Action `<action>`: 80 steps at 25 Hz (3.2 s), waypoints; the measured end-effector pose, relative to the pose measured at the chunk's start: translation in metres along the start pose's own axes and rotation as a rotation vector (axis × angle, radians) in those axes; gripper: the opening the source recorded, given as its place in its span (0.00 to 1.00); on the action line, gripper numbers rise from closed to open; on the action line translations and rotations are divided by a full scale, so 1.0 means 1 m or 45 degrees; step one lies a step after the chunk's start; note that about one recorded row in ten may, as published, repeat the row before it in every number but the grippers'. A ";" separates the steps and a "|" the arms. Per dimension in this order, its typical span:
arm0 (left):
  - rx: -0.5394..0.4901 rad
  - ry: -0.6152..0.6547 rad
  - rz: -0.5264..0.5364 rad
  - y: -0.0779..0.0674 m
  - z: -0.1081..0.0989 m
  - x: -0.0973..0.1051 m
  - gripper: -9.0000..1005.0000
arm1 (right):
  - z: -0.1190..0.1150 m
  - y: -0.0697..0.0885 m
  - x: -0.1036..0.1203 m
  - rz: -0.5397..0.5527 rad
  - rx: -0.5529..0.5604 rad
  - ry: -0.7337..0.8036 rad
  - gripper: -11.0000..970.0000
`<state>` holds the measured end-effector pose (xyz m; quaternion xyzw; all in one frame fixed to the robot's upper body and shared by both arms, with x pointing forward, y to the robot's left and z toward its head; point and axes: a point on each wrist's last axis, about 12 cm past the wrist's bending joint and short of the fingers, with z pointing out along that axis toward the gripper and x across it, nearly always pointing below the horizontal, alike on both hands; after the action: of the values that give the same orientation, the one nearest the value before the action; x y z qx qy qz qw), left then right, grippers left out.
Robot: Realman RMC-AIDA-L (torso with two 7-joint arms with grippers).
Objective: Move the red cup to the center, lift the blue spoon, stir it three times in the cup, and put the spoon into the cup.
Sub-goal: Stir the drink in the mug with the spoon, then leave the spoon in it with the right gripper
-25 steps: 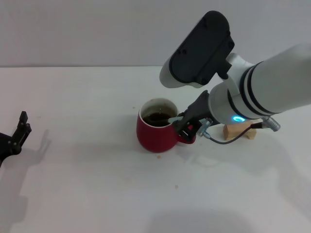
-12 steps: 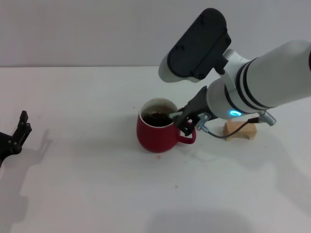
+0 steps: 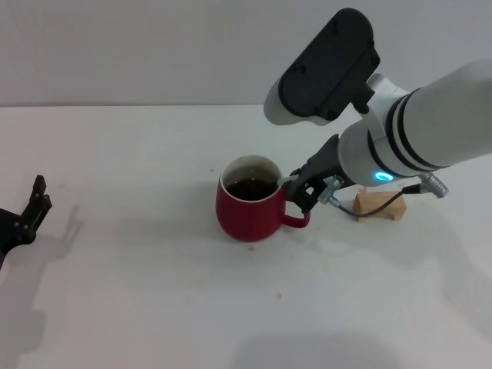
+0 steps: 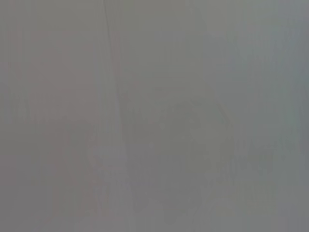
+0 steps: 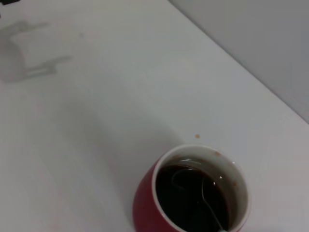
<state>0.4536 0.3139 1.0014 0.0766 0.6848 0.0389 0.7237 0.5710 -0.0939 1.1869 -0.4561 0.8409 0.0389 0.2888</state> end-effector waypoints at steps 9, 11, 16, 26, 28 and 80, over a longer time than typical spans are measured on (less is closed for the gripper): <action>0.002 0.000 0.001 0.000 0.000 0.000 0.85 | 0.001 0.020 -0.006 -0.055 -0.081 -0.021 0.15; 0.001 0.001 0.001 0.000 0.000 0.000 0.85 | 0.001 0.021 -0.007 -0.059 -0.082 -0.025 0.15; 0.001 -0.002 0.001 0.000 -0.001 0.000 0.85 | 0.002 0.018 -0.009 -0.055 -0.070 -0.043 0.15; 0.001 -0.003 -0.002 -0.001 0.000 0.000 0.85 | 0.007 0.001 -0.008 -0.021 0.003 -0.037 0.16; 0.001 -0.003 -0.003 -0.001 0.000 0.000 0.85 | 0.007 -0.003 -0.006 -0.008 0.017 -0.033 0.16; 0.011 -0.002 -0.002 -0.002 -0.001 0.000 0.85 | -0.012 0.027 -0.016 -0.123 0.014 -0.175 0.37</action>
<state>0.4523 0.3121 1.0012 0.0793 0.6844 0.0352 0.7239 0.5506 -0.0699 1.2000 -0.4907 0.7963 0.0517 0.3499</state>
